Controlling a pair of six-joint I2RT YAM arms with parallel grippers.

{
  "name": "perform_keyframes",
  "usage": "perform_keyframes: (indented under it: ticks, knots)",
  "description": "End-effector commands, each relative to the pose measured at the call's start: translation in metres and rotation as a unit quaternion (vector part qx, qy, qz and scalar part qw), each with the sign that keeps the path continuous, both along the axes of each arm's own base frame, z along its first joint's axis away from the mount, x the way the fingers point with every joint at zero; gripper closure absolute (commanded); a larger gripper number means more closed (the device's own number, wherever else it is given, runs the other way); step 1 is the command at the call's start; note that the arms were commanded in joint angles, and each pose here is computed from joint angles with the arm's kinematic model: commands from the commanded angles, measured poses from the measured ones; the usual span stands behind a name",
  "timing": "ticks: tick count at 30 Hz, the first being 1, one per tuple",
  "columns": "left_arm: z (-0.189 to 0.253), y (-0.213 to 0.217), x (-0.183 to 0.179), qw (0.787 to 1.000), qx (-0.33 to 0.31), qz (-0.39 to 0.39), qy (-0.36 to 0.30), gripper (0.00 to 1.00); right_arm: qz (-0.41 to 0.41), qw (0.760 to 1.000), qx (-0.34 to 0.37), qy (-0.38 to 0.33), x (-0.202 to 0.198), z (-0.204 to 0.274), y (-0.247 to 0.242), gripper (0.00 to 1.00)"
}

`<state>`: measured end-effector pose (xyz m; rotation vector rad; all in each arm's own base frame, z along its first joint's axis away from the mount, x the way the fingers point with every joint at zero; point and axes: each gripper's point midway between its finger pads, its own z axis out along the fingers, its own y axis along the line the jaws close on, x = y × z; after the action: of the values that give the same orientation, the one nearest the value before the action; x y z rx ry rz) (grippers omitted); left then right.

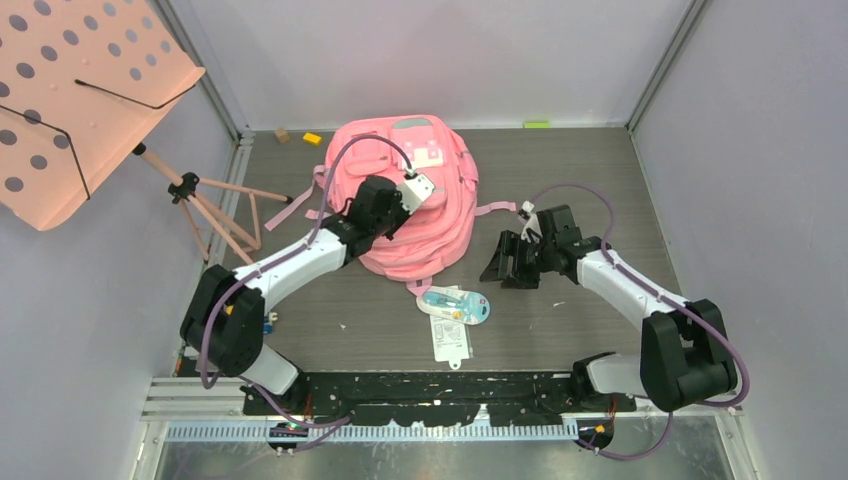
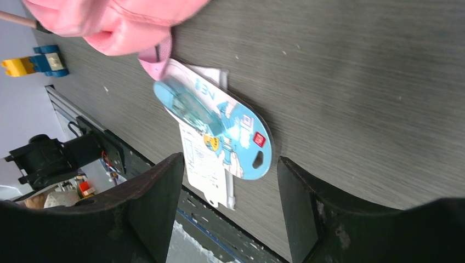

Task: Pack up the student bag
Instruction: Pick up the stationery from the center of the board.

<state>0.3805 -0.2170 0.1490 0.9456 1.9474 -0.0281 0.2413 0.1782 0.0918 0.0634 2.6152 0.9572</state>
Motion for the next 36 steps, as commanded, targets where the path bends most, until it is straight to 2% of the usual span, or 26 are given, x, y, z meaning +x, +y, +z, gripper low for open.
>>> perform_keyframes:
  ticks: [1, 5, 12, 28, 32, 36]
  knots:
    - [0.065, 0.005, 0.008, 0.991, -0.014, 0.030, -0.128, 1.00, 0.003, 0.999, -0.002, 0.033, -0.014, -0.018, -0.002, 0.32]
    - [0.100, 0.004, -0.004, 0.981, -0.051, 0.053, -0.178, 1.00, -0.005, 0.998, 0.014, 0.060, -0.022, -0.029, 0.002, 0.33]
    - [0.126, 0.020, -0.014, 0.972, -0.103, 0.114, -0.177, 1.00, -0.024, 0.994, 0.034, 0.104, -0.032, -0.050, 0.007, 0.34]
    - [0.122, 0.015, -0.020, 0.978, -0.113, 0.107, -0.141, 1.00, -0.080, 0.988, 0.074, 0.113, -0.020, -0.088, 0.017, 0.41]
    - [0.122, 0.015, -0.020, 0.978, -0.113, 0.109, -0.140, 1.00, -0.086, 0.987, 0.091, 0.105, -0.016, -0.090, 0.021, 0.51]
    - [0.121, 0.015, -0.020, 0.978, -0.111, 0.109, -0.136, 1.00, -0.091, 0.985, 0.111, 0.091, -0.009, -0.085, 0.025, 0.68]
